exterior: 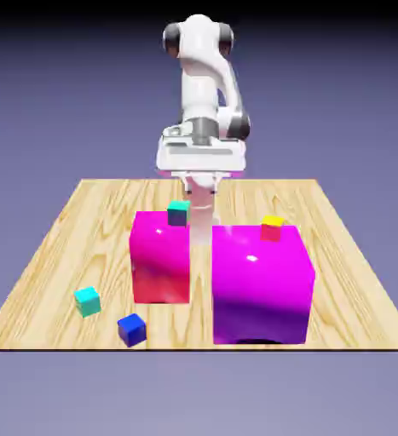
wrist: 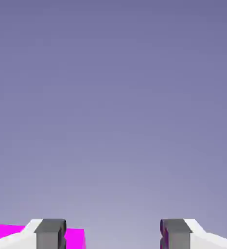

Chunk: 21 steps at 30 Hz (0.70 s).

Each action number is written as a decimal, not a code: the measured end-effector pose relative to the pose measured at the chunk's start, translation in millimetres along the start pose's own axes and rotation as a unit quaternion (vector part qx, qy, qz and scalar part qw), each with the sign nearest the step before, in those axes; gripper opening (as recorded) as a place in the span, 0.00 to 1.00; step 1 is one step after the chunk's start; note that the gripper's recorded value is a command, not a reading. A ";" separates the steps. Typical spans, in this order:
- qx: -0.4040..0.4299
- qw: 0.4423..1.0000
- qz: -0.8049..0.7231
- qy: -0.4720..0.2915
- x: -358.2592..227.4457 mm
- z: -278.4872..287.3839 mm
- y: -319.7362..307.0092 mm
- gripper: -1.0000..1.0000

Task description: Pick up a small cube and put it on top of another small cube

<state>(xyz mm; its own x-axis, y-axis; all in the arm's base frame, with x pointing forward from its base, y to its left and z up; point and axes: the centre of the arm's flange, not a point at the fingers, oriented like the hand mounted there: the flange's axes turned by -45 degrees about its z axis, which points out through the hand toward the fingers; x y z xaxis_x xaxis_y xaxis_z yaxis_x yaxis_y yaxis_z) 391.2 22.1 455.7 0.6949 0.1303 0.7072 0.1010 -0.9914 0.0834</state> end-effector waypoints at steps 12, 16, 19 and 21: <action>-0.022 0.890 -0.396 -0.226 -1.0 134.2 8.5 0.50; -0.002 0.823 -0.494 -0.280 -8.6 175.2 24.4 0.50; 0.017 0.770 -0.559 -0.307 -12.6 202.7 36.6 0.50; 0.028 0.735 -0.597 -0.321 -14.1 219.2 47.6 0.50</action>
<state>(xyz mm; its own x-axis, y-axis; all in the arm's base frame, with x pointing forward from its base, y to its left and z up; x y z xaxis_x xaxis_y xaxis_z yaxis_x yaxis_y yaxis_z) 542.2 -24.0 295.8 0.2780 0.9043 -0.3240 0.9280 -0.1658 0.3336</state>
